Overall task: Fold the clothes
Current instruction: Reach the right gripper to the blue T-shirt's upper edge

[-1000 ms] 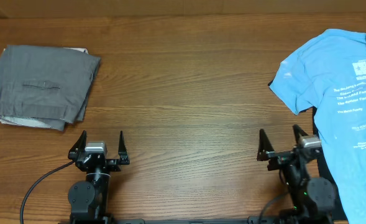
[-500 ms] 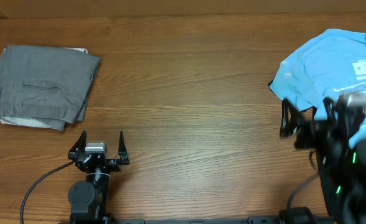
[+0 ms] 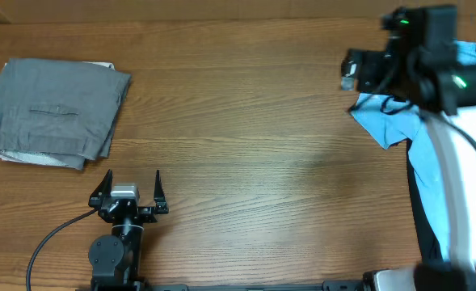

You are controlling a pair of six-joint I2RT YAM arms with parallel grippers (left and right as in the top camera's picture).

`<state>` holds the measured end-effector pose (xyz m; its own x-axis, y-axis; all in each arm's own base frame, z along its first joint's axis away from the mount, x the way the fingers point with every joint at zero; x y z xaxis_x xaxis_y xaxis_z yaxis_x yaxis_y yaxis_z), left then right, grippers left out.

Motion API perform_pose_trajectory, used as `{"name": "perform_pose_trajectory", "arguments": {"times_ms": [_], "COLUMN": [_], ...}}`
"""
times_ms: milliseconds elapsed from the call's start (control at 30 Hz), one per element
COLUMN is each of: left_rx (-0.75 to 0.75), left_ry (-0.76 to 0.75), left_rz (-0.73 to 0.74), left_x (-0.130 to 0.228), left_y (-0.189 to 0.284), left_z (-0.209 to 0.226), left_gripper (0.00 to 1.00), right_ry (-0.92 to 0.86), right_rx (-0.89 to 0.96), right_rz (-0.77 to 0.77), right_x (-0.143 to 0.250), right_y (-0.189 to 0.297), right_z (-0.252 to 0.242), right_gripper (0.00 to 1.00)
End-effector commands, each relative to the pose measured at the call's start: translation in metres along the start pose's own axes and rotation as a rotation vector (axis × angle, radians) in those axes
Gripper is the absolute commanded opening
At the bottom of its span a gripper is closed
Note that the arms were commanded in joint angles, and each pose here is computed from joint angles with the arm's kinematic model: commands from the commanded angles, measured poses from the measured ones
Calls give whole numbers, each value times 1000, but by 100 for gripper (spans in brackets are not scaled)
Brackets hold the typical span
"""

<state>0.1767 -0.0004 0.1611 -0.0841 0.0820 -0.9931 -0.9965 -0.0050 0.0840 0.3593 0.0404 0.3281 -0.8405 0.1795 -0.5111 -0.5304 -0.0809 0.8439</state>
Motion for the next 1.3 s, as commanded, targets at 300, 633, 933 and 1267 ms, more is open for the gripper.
{"name": "perform_pose_trajectory", "arguments": {"times_ms": [300,633,933,1267], "left_rx": [-7,-7,-7,-6], "left_ry": [-19,-19,-19,-19], "left_rz": [-8,-8,-8,-8], "left_x": [0,0,0,0], "left_y": [0,0,0,0], "left_z": [0,0,0,0], "left_gripper": [100,100,100,100], "right_ry": [-234,-244,-234,-223], "right_rx": [97,212,293,365], "right_rz": [141,149,166,205], "right_x": [-16,-15,-7,9], "right_y": [-112,-180,-226,-267], "right_z": [-47,-72,-85,-97], "right_gripper": [100,46,46,46]}}
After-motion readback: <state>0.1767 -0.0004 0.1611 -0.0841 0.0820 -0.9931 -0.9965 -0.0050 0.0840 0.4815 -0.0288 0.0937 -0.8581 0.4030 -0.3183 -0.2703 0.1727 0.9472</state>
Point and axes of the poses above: each gripper's point midway between its finger pads, its own y axis back along the fingers, its own z axis along the line the jaws close on, x = y × z, the point moved 7 cm from there along y, back along the fingers, and after that the axes turned 4 degrees about -y, right-handed, at the moved point
